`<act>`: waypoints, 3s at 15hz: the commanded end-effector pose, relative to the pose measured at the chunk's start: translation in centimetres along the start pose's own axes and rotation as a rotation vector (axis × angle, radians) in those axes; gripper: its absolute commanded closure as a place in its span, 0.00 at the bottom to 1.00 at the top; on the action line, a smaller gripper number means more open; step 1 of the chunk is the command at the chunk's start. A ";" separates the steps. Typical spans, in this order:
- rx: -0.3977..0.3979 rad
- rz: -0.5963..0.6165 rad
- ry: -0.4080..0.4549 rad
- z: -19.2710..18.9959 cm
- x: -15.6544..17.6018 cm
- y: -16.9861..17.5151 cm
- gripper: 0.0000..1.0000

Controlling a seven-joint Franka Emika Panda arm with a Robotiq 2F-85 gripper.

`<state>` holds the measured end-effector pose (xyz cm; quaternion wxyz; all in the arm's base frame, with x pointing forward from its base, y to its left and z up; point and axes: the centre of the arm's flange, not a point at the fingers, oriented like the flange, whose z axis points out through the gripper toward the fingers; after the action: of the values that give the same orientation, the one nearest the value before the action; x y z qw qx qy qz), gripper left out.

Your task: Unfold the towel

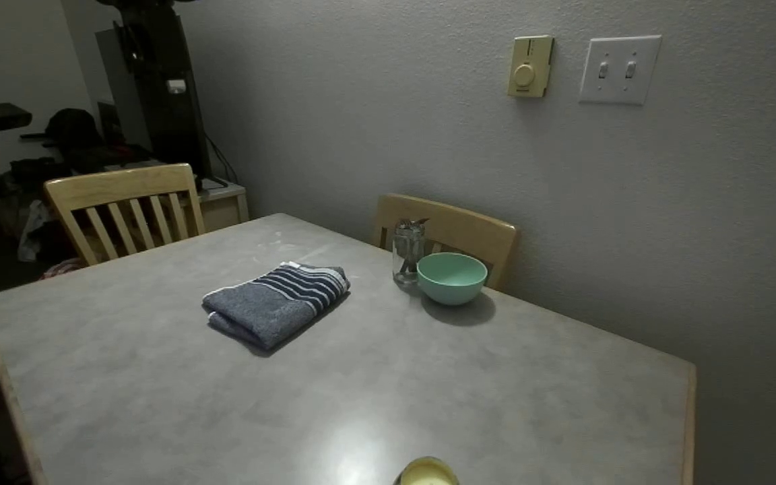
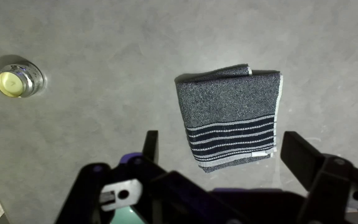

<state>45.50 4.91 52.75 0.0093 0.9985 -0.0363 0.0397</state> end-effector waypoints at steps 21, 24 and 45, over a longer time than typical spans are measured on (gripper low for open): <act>-0.047 -0.186 -0.294 12.3 7.3 -4.8 0.00; -0.123 -0.217 -0.339 14.9 9.9 -8.5 0.00; -0.189 -0.510 -0.506 26.6 13.1 -20.4 0.00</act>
<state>59.77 21.94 28.66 0.0892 0.9611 0.1795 -0.1899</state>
